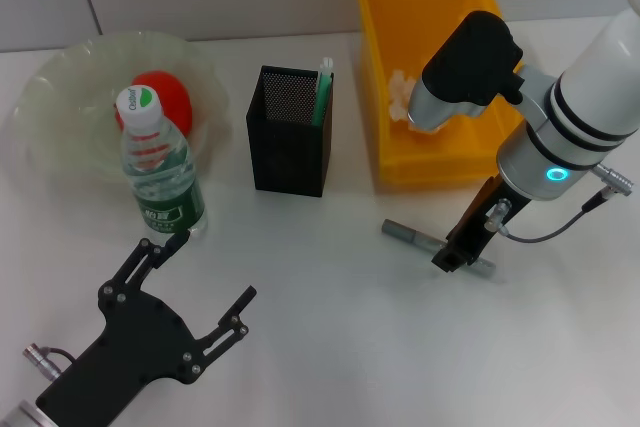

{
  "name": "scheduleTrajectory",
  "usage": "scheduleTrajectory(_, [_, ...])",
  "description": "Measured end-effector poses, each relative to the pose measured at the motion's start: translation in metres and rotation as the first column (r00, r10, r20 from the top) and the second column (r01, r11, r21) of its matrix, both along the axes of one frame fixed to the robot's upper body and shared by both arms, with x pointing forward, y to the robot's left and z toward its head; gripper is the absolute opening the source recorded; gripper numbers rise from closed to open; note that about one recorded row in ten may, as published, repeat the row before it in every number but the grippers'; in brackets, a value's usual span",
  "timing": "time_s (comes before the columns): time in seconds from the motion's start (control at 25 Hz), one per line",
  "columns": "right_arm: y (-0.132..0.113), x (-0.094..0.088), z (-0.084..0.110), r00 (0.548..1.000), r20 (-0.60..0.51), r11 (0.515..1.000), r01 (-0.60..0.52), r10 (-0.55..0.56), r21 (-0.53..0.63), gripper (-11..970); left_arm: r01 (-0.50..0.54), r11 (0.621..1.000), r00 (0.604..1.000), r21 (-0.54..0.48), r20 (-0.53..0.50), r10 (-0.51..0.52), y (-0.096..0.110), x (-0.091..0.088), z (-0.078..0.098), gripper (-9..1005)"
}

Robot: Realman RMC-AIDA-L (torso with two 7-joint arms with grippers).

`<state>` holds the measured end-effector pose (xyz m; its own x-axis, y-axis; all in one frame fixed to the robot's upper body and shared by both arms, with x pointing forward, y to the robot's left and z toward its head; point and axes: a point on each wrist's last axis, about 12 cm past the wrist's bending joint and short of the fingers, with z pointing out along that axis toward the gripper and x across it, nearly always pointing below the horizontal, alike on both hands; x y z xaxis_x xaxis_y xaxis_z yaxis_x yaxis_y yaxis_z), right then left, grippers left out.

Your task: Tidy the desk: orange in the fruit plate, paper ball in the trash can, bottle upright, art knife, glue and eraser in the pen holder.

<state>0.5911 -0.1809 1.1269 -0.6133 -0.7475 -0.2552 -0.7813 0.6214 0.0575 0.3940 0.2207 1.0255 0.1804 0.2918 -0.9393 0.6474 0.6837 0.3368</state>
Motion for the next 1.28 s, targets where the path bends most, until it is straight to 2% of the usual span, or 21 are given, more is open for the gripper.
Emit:
scheduleTrajectory(0.4, [0.002,0.001,-0.006,1.0,-0.005,1.0,-0.009,0.009,-0.019,334,0.001,1.0,1.0,0.0,0.0,-0.001,0.0,0.0,0.0,834])
scheduleTrajectory(0.48, [0.002,0.001,-0.006,1.0,-0.005,1.0,-0.013,0.013,-0.02,314,0.002,1.0,1.0,0.0,-0.001,-0.002,0.0,0.0,0.0,834])
scheduleTrajectory(0.72, [0.003,0.001,-0.005,1.0,0.004,1.0,-0.025,0.025,-0.017,150,0.002,1.0,1.0,0.0,-0.003,-0.002,0.0,-0.001,0.0,834])
scheduleTrajectory(0.84, [0.003,0.001,-0.002,0.999,0.01,0.999,-0.032,0.032,-0.016,145,0.001,1.0,1.0,-0.002,-0.003,-0.001,0.0,-0.002,0.0,833])
scheduleTrajectory(0.96, [0.003,-0.004,0.011,0.998,0.016,0.998,-0.058,0.058,-0.007,141,0.001,1.0,1.0,-0.003,-0.001,-0.001,0.0,-0.002,0.0,833])
scheduleTrajectory(1.04, [0.002,-0.012,0.026,0.996,0.018,0.996,-0.083,0.082,0.017,140,0.0,1.0,1.0,-0.004,0.001,0.0,0.001,-0.002,0.0,833])
scheduleTrajectory(1.08, [0.002,-0.014,0.033,0.995,0.031,0.995,-0.091,0.09,0.029,140,-0.001,1.0,1.0,-0.007,0.003,0.001,0.001,-0.002,0.001,833])
scheduleTrajectory(1.12, [-0.001,-0.019,0.051,0.991,0.065,0.992,-0.12,0.117,0.046,140,-0.001,1.0,1.0,-0.007,0.003,0.001,0.001,-0.002,0.001,833])
scheduleTrajectory(1.16, [-0.001,-0.019,0.051,0.991,0.065,0.992,-0.12,0.117,0.046,140,-0.001,1.0,1.0,-0.007,0.005,0.001,0.0,-0.002,0.001,833])
scheduleTrajectory(1.28, [-0.007,-0.027,0.073,0.976,0.146,0.986,-0.169,0.165,0.015,139,0.0,1.0,1.0,-0.008,0.007,0.0,0.0,-0.002,0.001,833])
